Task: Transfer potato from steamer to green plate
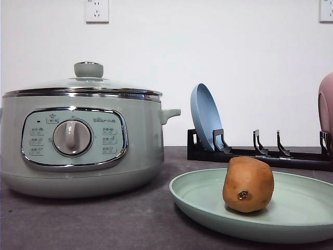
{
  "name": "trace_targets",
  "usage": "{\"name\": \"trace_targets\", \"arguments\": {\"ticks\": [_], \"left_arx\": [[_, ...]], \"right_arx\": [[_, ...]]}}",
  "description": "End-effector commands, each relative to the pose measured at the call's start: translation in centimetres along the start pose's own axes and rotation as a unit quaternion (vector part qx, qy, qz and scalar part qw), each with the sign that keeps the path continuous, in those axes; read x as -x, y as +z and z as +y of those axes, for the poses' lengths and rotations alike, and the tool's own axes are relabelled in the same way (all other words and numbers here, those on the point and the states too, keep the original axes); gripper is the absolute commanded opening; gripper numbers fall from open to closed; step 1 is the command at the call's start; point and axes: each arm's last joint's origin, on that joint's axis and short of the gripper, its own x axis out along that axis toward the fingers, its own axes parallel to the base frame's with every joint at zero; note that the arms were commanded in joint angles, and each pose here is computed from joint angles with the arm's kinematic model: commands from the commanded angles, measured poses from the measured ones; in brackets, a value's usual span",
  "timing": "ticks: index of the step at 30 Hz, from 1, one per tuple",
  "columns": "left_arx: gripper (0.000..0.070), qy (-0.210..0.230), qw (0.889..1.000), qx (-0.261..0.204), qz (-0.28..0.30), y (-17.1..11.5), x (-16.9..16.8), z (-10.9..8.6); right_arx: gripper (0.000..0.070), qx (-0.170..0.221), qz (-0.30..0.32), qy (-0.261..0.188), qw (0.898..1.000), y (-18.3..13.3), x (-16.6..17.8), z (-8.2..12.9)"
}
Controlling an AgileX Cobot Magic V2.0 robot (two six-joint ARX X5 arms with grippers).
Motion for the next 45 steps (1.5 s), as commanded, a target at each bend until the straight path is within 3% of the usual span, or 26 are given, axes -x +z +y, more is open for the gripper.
{"name": "trace_targets", "arguments": {"ticks": [1,9,20,30,45], "left_arx": [[0.0002,0.001,1.0,-0.002,0.013,-0.7,-0.2,-0.1],[0.0002,0.001,1.0,-0.002,0.013,-0.7,-0.2,-0.1],[0.0002,0.001,1.0,-0.002,0.012,-0.7,-0.2,-0.1],[0.0002,0.001,1.0,-0.002,0.013,-0.7,-0.2,-0.1],[0.0002,0.001,1.0,-0.002,0.012,-0.7,-0.2,-0.1]], "right_arx": [[0.0,0.012,-0.022,-0.022,0.999,-1.1,0.2,-0.1],[0.0,0.016,-0.067,-0.08,0.994,-7.1,0.2,-0.4],[0.0,-0.028,-0.055,-0.139,0.988,-12.8,-0.6,-0.9],[0.0,-0.067,0.001,-0.14,0.988,-15.3,-1.2,-1.0],[0.0,-0.066,-0.006,-0.139,0.988,-15.1,-1.2,-1.0]]}}
